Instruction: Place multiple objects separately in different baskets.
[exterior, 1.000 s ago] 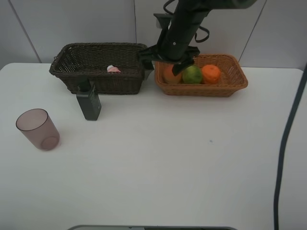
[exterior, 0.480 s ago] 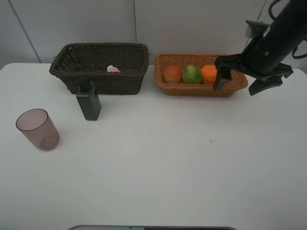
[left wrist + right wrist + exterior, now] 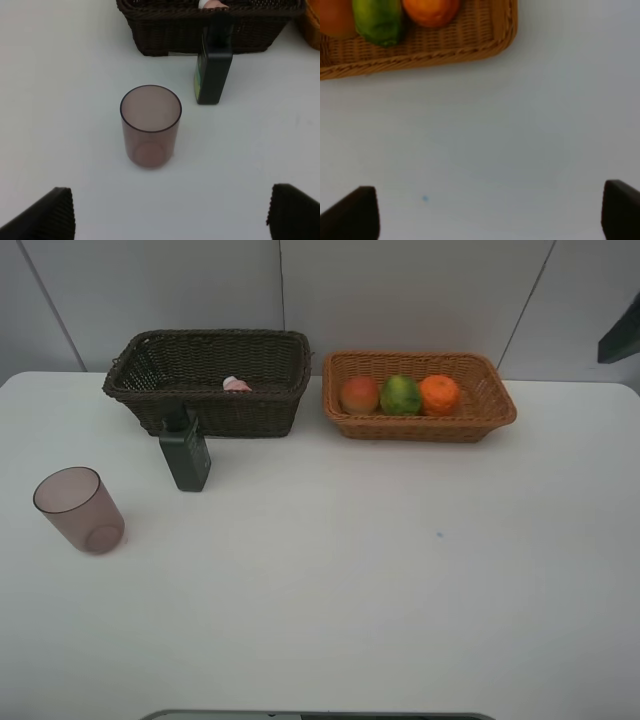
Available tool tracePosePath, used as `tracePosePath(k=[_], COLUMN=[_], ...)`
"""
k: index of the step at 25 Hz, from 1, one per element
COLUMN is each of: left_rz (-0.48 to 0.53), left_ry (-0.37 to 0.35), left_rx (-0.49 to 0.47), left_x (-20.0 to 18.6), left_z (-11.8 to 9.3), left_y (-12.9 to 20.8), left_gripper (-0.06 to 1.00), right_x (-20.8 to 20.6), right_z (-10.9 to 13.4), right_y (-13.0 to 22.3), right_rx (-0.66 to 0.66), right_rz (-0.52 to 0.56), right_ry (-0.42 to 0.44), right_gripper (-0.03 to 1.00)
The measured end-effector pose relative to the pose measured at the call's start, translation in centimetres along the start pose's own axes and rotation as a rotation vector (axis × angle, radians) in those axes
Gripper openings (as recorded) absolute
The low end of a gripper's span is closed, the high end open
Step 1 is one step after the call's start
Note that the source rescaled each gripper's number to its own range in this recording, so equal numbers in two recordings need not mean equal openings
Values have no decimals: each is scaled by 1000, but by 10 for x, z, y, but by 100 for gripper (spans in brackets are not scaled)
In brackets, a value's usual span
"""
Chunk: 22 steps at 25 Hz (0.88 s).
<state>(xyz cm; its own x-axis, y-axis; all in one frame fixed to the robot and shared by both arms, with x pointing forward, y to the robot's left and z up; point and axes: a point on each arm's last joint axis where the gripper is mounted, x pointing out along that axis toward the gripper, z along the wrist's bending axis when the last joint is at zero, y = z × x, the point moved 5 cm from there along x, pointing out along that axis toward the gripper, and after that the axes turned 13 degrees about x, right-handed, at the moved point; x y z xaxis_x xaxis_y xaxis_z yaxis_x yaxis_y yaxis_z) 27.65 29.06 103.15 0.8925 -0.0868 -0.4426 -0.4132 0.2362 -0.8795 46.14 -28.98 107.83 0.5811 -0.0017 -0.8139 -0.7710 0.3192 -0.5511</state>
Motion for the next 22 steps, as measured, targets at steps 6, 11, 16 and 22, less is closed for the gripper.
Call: tracePosePath(k=[6, 11, 16, 22], left_rz=[0, 0, 0, 0], left_ry=[0, 0, 0, 0], left_rx=[0, 0, 0, 0], left_x=[0, 0, 0, 0], left_z=[0, 0, 0, 0], left_y=[0, 0, 0, 0], left_gripper=[99, 99, 99, 99], right_x=[-61, -72, -81, -88], right_z=[-14, -25, -33, -41], right_y=[24, 51, 69, 88], right_rx=[5, 7, 10, 12], right_rz=[-145, -188, -232, -305], right_ry=[-45, -60, -77, -107], right_gripper=[96, 96, 96, 96])
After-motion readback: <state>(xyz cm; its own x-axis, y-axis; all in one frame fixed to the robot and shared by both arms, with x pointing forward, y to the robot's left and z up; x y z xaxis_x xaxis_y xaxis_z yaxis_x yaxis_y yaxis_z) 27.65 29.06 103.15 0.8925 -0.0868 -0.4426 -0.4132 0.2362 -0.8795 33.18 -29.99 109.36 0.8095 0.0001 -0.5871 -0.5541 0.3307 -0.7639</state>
